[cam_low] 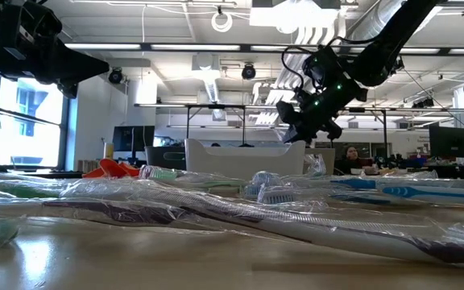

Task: Pick & Place Toothbrushes
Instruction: Put the orange toothbrush into the gray bin, then put the purple toothbrush into the blue bin

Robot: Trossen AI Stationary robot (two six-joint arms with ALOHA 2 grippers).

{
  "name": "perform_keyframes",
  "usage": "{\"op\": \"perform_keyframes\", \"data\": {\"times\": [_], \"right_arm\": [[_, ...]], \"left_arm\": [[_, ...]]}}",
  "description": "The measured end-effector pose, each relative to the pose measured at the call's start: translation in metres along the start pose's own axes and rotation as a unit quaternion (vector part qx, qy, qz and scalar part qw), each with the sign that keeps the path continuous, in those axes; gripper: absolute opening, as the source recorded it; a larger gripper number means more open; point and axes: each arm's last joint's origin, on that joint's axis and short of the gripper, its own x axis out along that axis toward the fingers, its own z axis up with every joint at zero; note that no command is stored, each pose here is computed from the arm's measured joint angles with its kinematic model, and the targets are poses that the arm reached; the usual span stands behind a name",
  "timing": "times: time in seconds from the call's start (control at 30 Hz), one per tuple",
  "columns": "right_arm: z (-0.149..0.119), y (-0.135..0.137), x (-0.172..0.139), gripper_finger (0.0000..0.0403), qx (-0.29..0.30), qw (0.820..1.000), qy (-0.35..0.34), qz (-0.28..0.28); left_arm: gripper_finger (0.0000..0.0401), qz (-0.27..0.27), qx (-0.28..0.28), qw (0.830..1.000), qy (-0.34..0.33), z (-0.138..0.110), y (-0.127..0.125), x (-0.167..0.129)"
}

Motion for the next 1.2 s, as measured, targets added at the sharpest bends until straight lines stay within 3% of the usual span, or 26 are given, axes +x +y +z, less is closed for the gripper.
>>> {"op": "perform_keyframes", "data": {"times": [0.23, 0.53, 0.93, 1.2], "right_arm": [[-0.021, -0.002, 0.022, 0.0009, -0.004, 1.000, 0.019, -0.006], [-0.026, -0.003, 0.026, 0.0012, -0.004, 1.000, 0.025, -0.008], [-0.027, -0.003, 0.026, 0.0103, -0.007, 0.999, 0.029, -0.013], [-0.020, -0.001, 0.021, 0.0112, -0.006, 1.000, 0.019, -0.001]], "left_arm": [[0.0000, 0.000, 0.000, 1.000, 0.000, 0.000, 0.000, 0.000], [0.0000, 0.000, 0.000, 1.000, 0.000, 0.000, 0.000, 0.000], [0.0000, 0.001, 0.002, 1.000, 0.011, -0.002, 0.000, 0.000], [0.0000, 0.001, -0.001, 1.000, 0.012, -0.002, 0.000, 0.000]]}}
